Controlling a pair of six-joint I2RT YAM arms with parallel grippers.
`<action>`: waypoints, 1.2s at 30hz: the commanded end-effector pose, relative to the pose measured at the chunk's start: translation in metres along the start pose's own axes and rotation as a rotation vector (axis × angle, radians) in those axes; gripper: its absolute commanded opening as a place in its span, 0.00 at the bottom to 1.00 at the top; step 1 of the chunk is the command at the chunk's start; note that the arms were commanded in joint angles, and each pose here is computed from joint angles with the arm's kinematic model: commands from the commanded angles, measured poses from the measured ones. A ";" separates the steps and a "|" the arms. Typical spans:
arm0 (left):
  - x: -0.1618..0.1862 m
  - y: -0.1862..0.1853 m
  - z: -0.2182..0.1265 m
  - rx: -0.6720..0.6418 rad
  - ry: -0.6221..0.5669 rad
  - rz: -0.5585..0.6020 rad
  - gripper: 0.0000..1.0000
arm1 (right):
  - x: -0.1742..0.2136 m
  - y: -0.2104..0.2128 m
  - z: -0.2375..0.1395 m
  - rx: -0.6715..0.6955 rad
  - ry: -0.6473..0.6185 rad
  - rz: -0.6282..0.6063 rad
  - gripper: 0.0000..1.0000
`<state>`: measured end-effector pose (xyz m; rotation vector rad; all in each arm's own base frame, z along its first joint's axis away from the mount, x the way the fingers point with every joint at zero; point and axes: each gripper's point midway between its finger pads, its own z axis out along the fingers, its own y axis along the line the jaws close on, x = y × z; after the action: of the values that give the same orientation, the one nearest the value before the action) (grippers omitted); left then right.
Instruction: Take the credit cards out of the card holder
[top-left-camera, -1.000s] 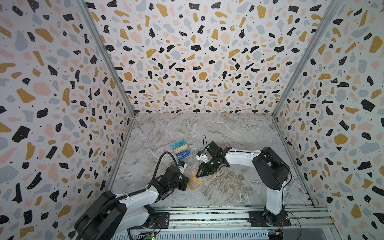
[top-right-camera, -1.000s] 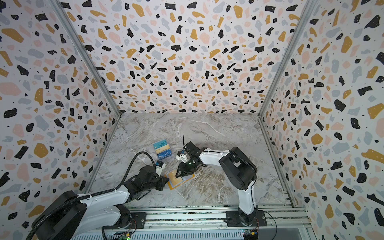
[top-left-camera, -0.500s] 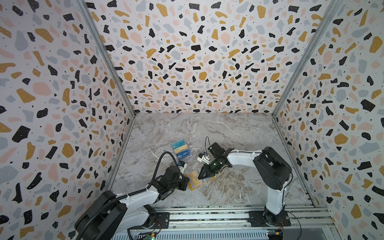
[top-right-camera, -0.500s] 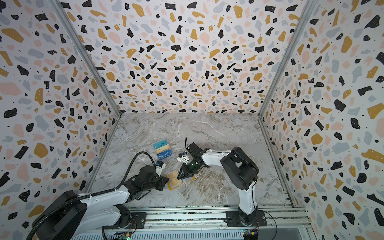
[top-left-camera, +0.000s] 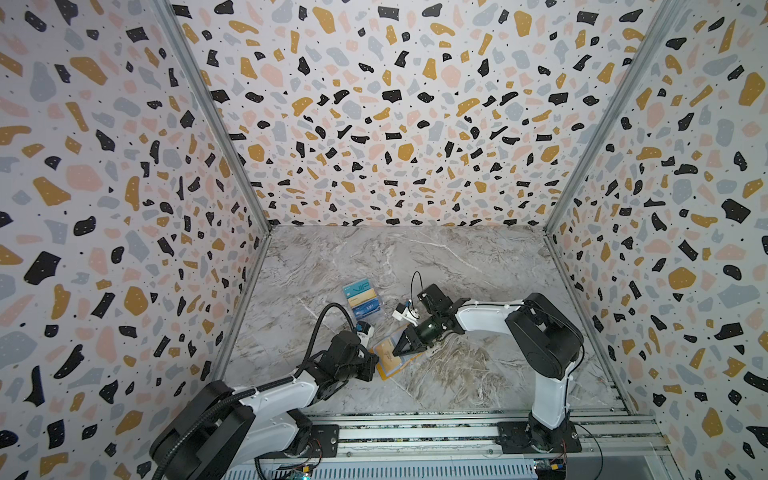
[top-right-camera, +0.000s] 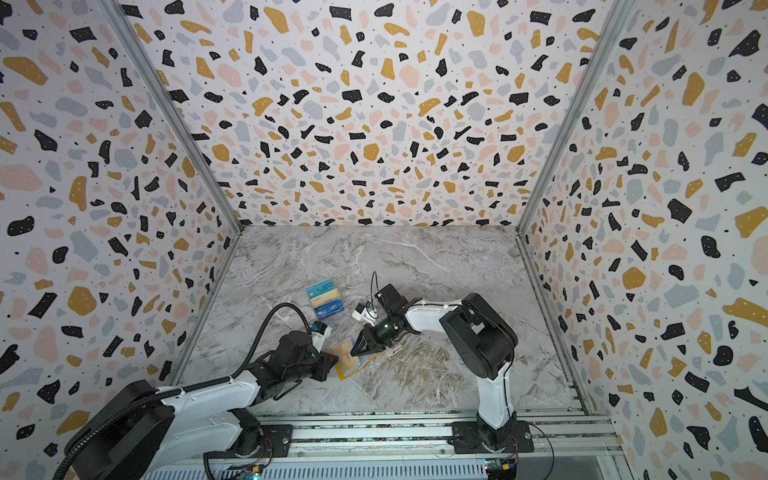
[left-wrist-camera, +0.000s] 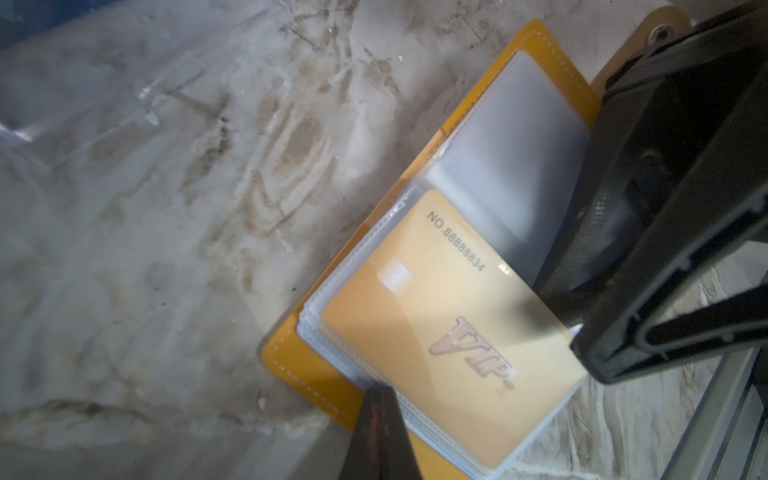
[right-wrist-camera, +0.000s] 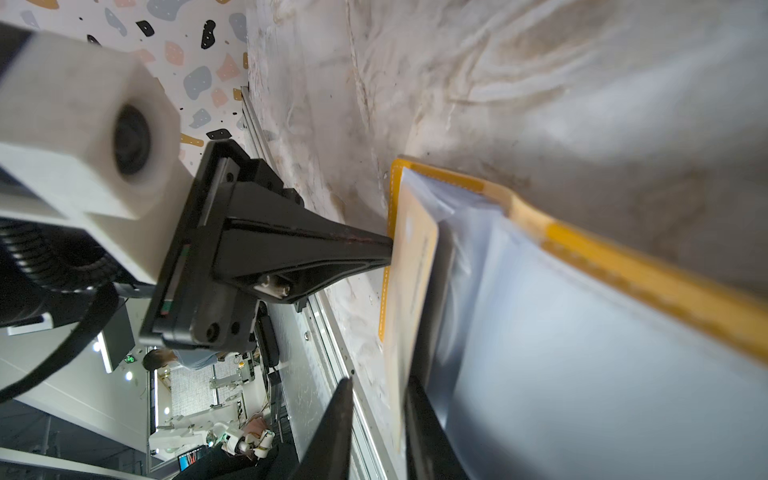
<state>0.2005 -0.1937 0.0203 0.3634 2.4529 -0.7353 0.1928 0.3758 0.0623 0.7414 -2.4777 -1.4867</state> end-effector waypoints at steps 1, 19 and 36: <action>0.019 0.006 0.002 -0.017 0.065 -0.005 0.00 | -0.005 0.016 0.009 -0.045 0.015 -0.049 0.24; 0.017 0.008 0.002 -0.034 0.060 -0.008 0.00 | -0.012 0.009 0.025 0.014 0.029 -0.082 0.24; 0.015 0.010 0.000 -0.043 0.048 -0.011 0.00 | -0.002 0.007 0.033 -0.011 0.062 -0.110 0.23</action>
<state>0.2027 -0.1899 0.0204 0.3489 2.4508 -0.7050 0.1964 0.3894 0.0502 0.8297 -2.5039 -1.4309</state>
